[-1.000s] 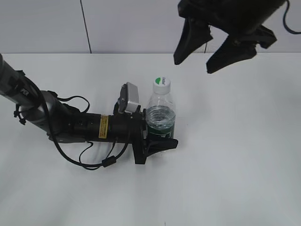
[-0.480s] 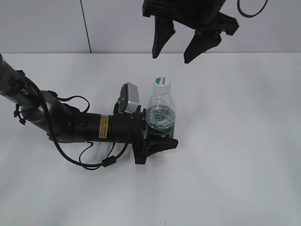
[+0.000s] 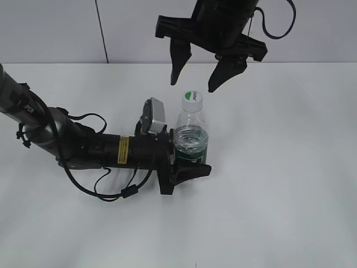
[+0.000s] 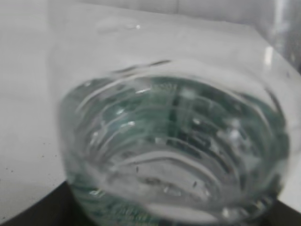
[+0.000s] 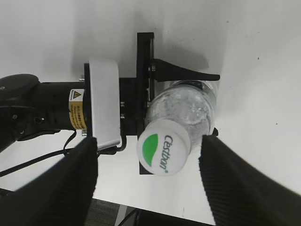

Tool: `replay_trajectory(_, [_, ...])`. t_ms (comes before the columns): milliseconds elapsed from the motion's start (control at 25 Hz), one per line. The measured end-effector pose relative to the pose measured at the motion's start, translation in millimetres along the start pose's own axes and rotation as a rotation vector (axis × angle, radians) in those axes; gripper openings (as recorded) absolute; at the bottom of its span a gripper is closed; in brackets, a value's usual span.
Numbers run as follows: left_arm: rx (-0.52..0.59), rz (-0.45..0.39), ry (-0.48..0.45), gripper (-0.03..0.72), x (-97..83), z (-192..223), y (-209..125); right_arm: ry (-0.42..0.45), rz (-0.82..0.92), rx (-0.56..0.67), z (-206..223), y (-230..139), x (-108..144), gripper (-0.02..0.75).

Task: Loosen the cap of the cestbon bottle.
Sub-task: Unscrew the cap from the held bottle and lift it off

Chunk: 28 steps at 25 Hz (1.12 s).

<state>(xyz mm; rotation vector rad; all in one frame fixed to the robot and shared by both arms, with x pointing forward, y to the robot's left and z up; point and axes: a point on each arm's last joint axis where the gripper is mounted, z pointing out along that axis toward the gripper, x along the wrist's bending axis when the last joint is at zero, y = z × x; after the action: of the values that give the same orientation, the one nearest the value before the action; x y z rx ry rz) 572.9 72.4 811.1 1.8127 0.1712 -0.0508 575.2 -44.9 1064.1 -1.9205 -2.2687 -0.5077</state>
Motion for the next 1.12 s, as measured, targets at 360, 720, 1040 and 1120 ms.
replay_trajectory(360, [-0.001, -0.001, 0.002, 0.428, 0.2, 0.0, 0.1, -0.032, 0.005, 0.018, 6.5, -2.8, -5.0, 0.513])
replay_trajectory(720, [-0.003, -0.005, 0.01, 0.428, 0.9, 0.0, 0.3, -0.041, 0.013, 0.048, 20.2, -1.1, -6.9, 0.512])
replay_trajectory(1040, [-0.004, -0.005, 0.011, 0.428, 1.0, 0.0, 0.4, -0.041, 0.013, 0.048, 20.2, -1.2, -6.9, 0.404])
replay_trajectory(1120, [-0.004, -0.005, 0.011, 0.428, 1.0, 0.0, 0.4, -0.04, 0.013, 0.048, 20.2, -1.2, -6.8, 0.368])
